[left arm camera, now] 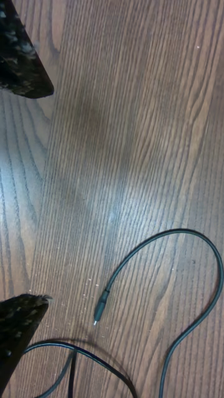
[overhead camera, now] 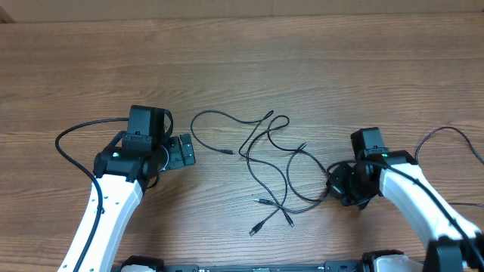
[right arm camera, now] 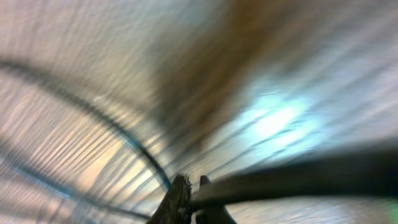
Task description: Untangle cables
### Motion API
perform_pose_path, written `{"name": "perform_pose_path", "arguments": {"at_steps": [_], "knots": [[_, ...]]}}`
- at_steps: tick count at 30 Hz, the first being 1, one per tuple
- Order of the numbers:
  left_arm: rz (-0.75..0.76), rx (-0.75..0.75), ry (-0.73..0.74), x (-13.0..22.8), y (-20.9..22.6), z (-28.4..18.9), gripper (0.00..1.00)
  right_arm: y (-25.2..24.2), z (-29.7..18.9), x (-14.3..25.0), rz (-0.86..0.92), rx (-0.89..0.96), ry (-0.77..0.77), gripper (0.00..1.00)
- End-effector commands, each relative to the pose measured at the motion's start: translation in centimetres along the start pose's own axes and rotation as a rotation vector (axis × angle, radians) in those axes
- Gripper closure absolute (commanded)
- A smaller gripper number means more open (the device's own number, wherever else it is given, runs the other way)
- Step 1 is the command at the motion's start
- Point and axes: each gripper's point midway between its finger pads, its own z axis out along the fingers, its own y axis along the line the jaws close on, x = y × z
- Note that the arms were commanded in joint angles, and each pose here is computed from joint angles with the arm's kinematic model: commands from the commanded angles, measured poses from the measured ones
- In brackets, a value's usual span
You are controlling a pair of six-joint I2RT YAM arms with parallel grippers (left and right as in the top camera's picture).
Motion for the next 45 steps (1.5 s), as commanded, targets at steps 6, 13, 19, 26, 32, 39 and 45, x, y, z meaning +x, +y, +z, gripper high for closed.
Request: {"name": "perform_pose_path", "arguments": {"at_steps": [6,13,19,26,32,39,45], "knots": [[0.022,0.009,-0.016,-0.7,-0.2,-0.4,0.00,5.3,-5.5,1.8,-0.418,-0.302,-0.070,0.96],[0.022,0.009,-0.016,-0.7,-0.2,-0.4,0.00,5.9,-8.4,3.6,-0.533,-0.402,-0.132,0.96],[0.022,0.009,-0.017,-0.7,-0.2,-0.4,0.00,7.3,-12.1,4.1,-0.595,-0.502,-0.245,0.96],[0.022,0.009,-0.016,-0.7,-0.2,-0.4,0.00,7.9,-15.6,2.6,-0.498,-0.520,-0.375,0.96],[0.022,0.009,-0.016,-0.7,-0.2,-0.4,0.00,5.9,-16.3,-1.2,-0.230,-0.443,-0.491,0.96],[0.022,0.009,-0.016,-0.7,-0.2,-0.4,0.00,2.6,-17.9,-5.3,0.098,-0.439,-0.592,0.96],[0.022,0.009,-0.016,-0.7,-0.2,-0.4,0.00,-1.7,-20.2,-8.9,0.342,-0.450,-0.709,0.96]]}}
